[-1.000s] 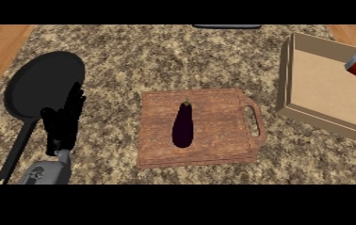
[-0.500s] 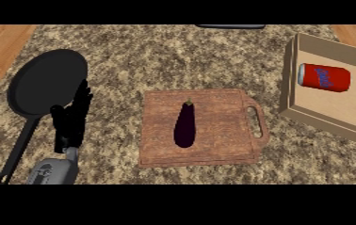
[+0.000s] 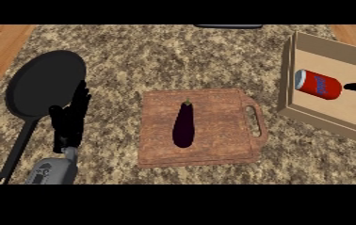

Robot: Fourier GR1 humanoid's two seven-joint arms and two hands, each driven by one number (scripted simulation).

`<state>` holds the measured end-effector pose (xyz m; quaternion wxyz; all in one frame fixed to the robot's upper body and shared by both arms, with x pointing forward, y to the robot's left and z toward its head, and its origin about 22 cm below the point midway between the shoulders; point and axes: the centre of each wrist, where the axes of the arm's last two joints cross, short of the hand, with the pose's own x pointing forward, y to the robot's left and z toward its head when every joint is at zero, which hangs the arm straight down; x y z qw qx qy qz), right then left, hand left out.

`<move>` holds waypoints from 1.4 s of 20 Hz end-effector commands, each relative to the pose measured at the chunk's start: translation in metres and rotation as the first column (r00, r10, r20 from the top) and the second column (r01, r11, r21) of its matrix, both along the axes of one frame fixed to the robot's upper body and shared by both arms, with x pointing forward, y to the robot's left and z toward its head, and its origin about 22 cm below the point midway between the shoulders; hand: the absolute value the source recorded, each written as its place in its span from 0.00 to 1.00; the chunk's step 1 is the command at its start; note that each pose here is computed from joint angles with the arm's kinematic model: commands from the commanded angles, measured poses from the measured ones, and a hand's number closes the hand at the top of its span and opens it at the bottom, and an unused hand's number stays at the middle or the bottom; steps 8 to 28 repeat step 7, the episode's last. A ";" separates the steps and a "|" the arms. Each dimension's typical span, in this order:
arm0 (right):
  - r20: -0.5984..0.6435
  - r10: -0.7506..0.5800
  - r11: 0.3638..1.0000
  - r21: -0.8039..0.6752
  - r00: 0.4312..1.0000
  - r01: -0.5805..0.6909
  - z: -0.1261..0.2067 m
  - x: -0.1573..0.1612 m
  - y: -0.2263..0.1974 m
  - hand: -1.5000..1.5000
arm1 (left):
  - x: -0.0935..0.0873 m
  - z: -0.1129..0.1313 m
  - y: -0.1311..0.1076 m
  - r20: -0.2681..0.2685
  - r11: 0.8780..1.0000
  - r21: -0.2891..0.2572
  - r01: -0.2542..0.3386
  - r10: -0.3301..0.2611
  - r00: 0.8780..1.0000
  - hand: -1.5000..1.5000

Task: Pick the can from the cutting board and place it in the cardboard box

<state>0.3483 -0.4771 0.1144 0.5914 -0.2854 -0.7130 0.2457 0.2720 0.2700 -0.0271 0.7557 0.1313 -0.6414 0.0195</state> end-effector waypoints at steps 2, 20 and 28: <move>0.085 0.051 0.958 0.277 0.995 -0.073 -0.007 0.003 -0.006 0.00 | 0.001 -0.006 -0.010 -0.008 1.000 -0.003 -0.004 0.004 1.000 0.50; 0.111 -0.024 0.907 0.419 0.994 -0.025 0.031 -0.045 -0.076 0.00 | -0.005 0.001 0.019 -0.007 1.000 0.005 -0.011 0.011 1.000 0.50; 0.111 -0.024 0.907 0.419 0.994 -0.025 0.031 -0.045 -0.076 0.00 | -0.005 0.001 0.019 -0.007 1.000 0.005 -0.011 0.011 1.000 0.50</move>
